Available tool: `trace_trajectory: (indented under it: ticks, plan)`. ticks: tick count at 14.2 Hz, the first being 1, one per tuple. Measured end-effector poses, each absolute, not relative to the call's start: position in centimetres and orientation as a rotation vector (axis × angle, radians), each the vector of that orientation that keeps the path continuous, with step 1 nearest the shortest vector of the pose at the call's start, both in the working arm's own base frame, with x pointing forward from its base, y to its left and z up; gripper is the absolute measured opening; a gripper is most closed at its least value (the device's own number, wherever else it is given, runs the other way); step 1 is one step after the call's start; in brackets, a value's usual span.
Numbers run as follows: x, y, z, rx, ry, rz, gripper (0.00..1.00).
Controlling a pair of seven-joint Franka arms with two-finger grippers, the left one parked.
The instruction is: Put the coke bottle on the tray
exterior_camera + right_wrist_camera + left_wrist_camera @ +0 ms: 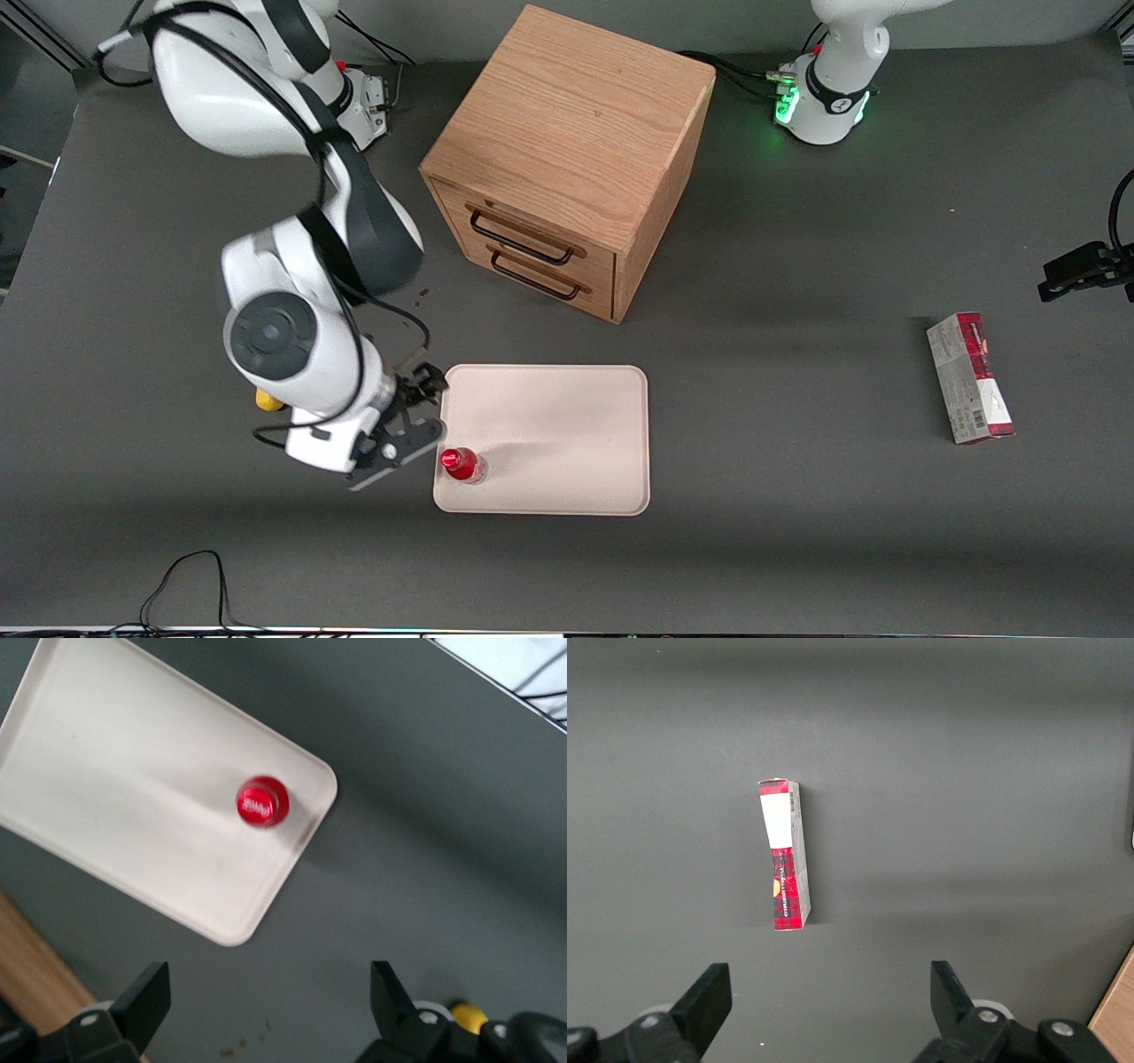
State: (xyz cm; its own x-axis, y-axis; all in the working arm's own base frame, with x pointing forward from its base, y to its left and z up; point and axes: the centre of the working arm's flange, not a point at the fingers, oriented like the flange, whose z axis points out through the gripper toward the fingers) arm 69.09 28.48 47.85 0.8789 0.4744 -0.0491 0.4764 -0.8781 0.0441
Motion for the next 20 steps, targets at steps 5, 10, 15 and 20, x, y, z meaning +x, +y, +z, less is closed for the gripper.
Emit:
trace_trajectory:
  ticks: [5, 10, 15, 20]
  plan:
    - [65.5, 22.0, 57.4, 2.986, 0.625, -0.16, 1.0]
    - [63.9, 13.3, 61.4, 3.017, 0.455, -0.029, 1.0]
    - [58.5, 4.6, 62.5, 3.041, 0.248, 0.035, 1.0]
    - [56.1, -0.7, 62.7, 3.062, 0.101, -0.024, 1.0]
